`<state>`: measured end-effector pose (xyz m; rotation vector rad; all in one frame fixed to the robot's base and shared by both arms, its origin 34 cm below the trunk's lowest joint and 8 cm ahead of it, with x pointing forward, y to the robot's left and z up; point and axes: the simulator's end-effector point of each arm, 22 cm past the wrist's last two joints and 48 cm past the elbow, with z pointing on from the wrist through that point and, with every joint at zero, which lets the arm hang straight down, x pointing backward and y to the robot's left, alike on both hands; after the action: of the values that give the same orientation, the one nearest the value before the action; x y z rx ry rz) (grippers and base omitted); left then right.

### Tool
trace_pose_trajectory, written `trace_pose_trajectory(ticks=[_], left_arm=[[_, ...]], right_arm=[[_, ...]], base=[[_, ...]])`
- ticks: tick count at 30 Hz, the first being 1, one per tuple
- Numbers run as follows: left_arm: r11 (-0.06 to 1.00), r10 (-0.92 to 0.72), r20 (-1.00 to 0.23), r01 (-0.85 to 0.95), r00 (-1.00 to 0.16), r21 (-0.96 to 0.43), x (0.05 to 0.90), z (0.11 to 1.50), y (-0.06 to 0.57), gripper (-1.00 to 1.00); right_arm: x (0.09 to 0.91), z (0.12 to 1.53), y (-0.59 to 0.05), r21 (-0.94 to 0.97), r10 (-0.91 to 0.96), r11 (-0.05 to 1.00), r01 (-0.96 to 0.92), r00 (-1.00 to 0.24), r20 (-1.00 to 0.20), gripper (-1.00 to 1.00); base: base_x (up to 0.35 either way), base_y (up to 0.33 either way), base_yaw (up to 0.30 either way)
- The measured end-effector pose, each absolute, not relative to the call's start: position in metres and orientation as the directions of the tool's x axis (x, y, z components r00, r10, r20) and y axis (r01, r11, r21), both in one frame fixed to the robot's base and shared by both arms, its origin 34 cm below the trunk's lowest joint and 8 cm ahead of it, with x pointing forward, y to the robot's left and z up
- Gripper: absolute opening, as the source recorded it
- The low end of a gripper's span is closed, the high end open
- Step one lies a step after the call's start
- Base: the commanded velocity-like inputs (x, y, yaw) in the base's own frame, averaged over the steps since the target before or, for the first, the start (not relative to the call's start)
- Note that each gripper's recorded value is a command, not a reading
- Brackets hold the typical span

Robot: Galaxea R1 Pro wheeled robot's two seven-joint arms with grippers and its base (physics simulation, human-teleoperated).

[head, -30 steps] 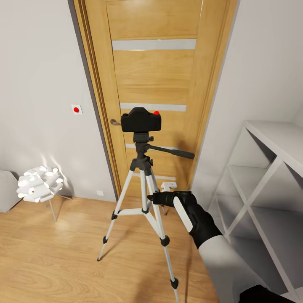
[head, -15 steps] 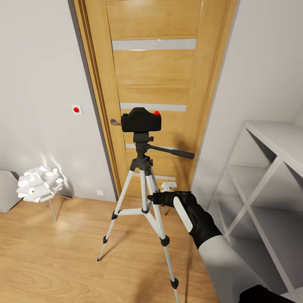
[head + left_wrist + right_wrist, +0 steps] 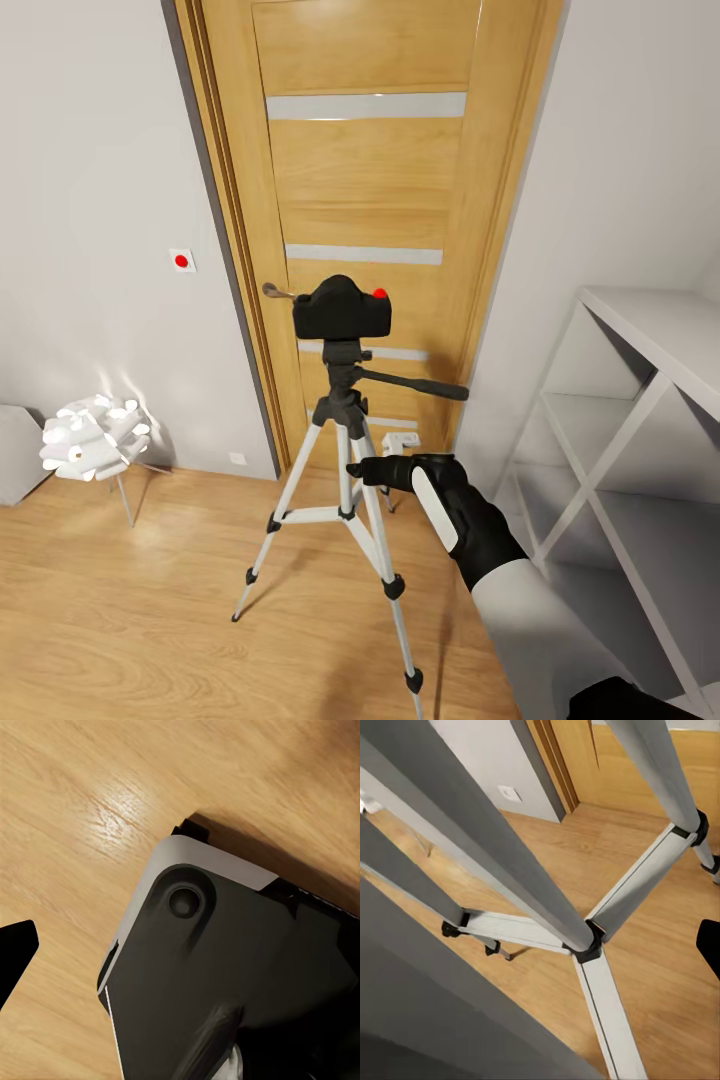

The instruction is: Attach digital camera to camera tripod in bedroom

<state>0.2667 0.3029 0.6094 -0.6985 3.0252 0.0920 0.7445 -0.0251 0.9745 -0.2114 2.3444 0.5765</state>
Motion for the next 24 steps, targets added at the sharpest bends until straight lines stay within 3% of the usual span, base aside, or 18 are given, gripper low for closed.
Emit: trace_pose_trajectory(ticks=[24], left_arm=[[0.897, -0.437, -0.048, -0.439, -0.898, 0.05, 0.2667, 0.6094, 0.3029, 1.0]], right_arm=[[0.7448, 0.9778, -0.0236, 0.348, 0.007, 0.884, -0.312, -0.735, -0.678, 1.0]], base=[[0.0, 0.0, 0.0]])
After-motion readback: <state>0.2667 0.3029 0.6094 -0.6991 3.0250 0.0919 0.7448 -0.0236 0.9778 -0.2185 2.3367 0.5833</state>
